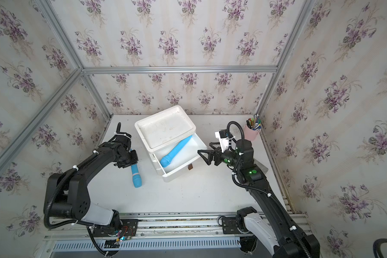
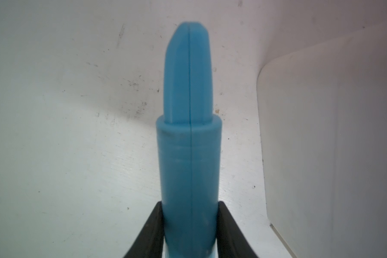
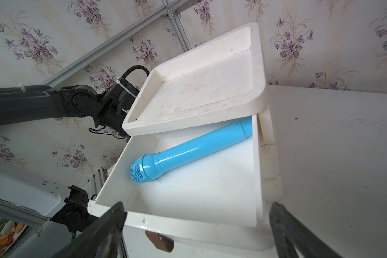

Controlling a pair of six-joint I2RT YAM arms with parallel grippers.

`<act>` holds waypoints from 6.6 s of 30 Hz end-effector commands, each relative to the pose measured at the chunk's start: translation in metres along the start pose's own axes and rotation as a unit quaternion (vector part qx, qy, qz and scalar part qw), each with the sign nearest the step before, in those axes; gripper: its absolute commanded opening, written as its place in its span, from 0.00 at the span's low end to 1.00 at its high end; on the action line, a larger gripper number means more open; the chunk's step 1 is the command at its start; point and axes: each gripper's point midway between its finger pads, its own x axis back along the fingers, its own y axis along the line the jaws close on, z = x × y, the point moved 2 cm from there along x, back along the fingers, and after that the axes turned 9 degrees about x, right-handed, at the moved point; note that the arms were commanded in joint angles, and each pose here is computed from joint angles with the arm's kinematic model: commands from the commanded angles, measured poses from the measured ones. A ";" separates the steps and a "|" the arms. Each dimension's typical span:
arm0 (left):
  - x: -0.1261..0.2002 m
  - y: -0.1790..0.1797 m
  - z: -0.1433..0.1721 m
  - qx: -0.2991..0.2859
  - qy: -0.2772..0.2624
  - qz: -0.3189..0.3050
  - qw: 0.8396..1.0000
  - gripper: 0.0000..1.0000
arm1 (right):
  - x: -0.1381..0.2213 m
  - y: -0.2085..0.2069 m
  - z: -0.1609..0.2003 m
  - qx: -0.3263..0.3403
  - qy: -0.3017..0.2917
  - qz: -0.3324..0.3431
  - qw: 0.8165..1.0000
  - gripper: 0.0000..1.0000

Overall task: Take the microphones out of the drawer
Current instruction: Place the microphone at the center of the board, then adjust the microphone at the center of the board.

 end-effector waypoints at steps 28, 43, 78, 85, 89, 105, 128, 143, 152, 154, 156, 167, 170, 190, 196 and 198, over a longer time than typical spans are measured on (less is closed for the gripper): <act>-0.035 0.006 0.010 0.025 0.030 -0.014 0.999 0.08 | -0.006 0.010 0.003 0.016 0.012 -0.011 1.000 0.99; -0.046 0.006 0.015 0.029 0.045 -0.015 0.998 0.23 | -0.008 0.012 0.007 0.020 0.020 -0.005 1.000 0.98; -0.025 -0.002 0.003 0.046 0.025 0.026 0.998 0.86 | -0.009 0.012 0.008 0.018 0.024 -0.003 1.000 0.99; -0.019 -0.005 -0.001 0.044 0.022 0.033 0.998 0.94 | -0.010 0.011 0.006 0.020 0.024 -0.002 1.000 0.99; -0.017 -0.004 -0.002 0.046 0.021 0.031 0.998 0.96 | -0.011 0.011 0.006 0.020 0.025 -0.003 0.999 0.99; 0.041 -0.018 -0.029 0.029 -0.036 0.071 0.996 0.99 | -0.018 0.012 0.008 0.020 0.052 0.011 0.998 0.98; 0.174 -0.059 -0.045 -0.097 -0.148 0.222 0.959 0.99 | -0.031 0.022 0.000 0.026 0.062 0.000 0.998 0.98; 0.203 -0.069 -0.035 -0.146 -0.155 0.241 0.947 0.99 | -0.035 0.019 -0.001 0.024 0.063 0.005 0.998 0.98; 0.174 -0.020 -0.053 -0.027 -0.176 0.122 0.977 0.99 | -0.031 0.018 0.003 0.026 0.069 0.012 0.997 0.99; 0.163 -0.003 -0.054 0.011 -0.173 0.095 0.980 0.99 | -0.030 0.018 0.003 0.028 0.067 0.015 0.997 0.99; 0.147 0.011 -0.054 0.035 -0.161 0.063 0.984 0.99 | -0.030 0.018 0.003 0.029 0.067 0.015 0.997 0.99; 0.047 0.076 -0.047 0.169 -0.057 -0.025 0.984 0.99 | -0.026 0.017 0.009 0.034 0.069 0.021 0.997 0.99; 0.024 0.090 -0.050 0.193 -0.030 -0.043 0.980 0.99 | -0.024 0.017 0.009 0.037 0.068 0.024 0.997 1.00; -0.027 0.104 -0.022 0.257 0.064 0.014 0.964 0.98 | -0.029 0.013 0.012 0.045 0.070 0.027 0.996 1.00; -0.028 0.091 -0.018 0.228 0.082 0.044 0.969 0.91 | -0.030 0.013 0.013 0.045 0.071 0.024 0.996 1.00; -0.030 0.085 -0.015 0.215 0.093 0.051 0.971 0.89 | -0.029 0.013 0.013 0.045 0.071 0.026 0.996 1.00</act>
